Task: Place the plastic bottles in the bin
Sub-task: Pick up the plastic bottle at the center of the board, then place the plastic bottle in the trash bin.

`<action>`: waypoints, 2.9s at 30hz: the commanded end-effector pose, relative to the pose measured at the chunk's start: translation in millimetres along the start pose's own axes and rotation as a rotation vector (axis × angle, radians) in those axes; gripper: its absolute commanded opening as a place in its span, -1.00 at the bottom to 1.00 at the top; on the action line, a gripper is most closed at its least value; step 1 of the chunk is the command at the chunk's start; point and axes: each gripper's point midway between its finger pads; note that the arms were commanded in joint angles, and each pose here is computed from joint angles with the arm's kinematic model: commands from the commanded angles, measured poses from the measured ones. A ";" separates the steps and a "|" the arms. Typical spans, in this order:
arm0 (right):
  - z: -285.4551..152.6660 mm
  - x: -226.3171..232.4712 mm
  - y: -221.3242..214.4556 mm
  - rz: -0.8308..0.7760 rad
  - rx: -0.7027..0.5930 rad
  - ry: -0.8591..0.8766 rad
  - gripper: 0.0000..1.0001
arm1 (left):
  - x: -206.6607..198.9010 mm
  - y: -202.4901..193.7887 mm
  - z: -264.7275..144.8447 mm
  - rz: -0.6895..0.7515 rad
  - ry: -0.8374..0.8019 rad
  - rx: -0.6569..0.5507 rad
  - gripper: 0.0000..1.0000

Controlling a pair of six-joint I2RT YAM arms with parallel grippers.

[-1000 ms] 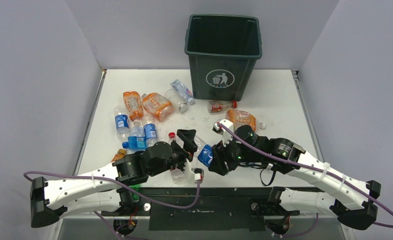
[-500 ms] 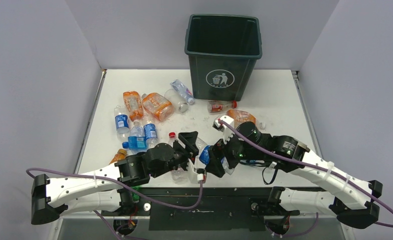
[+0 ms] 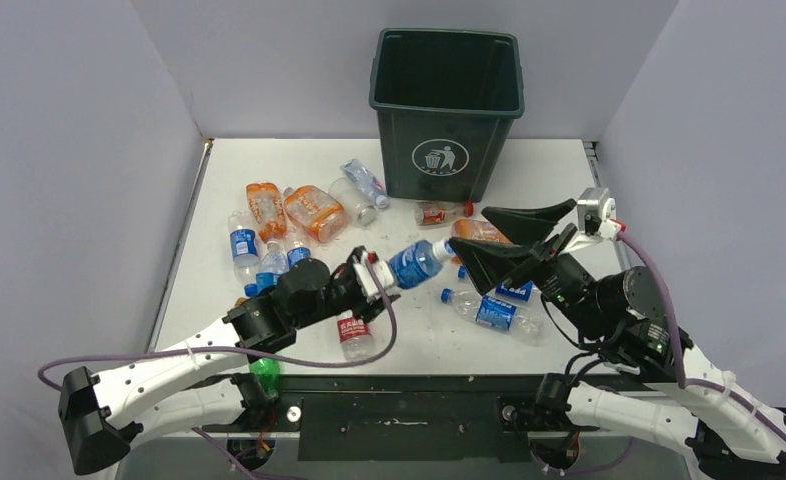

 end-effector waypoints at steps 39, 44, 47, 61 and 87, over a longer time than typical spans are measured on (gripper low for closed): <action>109.0 -16.8 -39.5 -0.029 0.044 -0.110 -0.86 | 25.9 65.0 -24.9 -0.480 -0.051 -0.436 -0.47; 109.8 -20.9 -47.1 -0.034 0.091 -0.116 -0.29 | 22.0 65.3 -28.6 -0.437 -0.046 -0.455 -0.46; 110.6 -20.5 -52.9 -0.029 0.109 -0.111 0.33 | 22.9 66.1 -29.4 -0.434 -0.042 -0.457 -0.46; 110.1 -18.6 -42.1 -0.042 0.106 -0.112 -0.89 | 24.4 68.5 -33.8 -0.416 -0.019 -0.471 0.74; 150.5 -299.7 229.3 -0.196 -0.848 -0.796 -0.89 | 57.1 55.2 -59.3 -0.285 0.234 -0.515 0.92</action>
Point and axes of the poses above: each gripper's point midway between its finger pads, its own z axis out along the fingers, its own x axis along the line the jaws close on, y = z × x, and after that the axes turned 5 degrees about z, right-handed
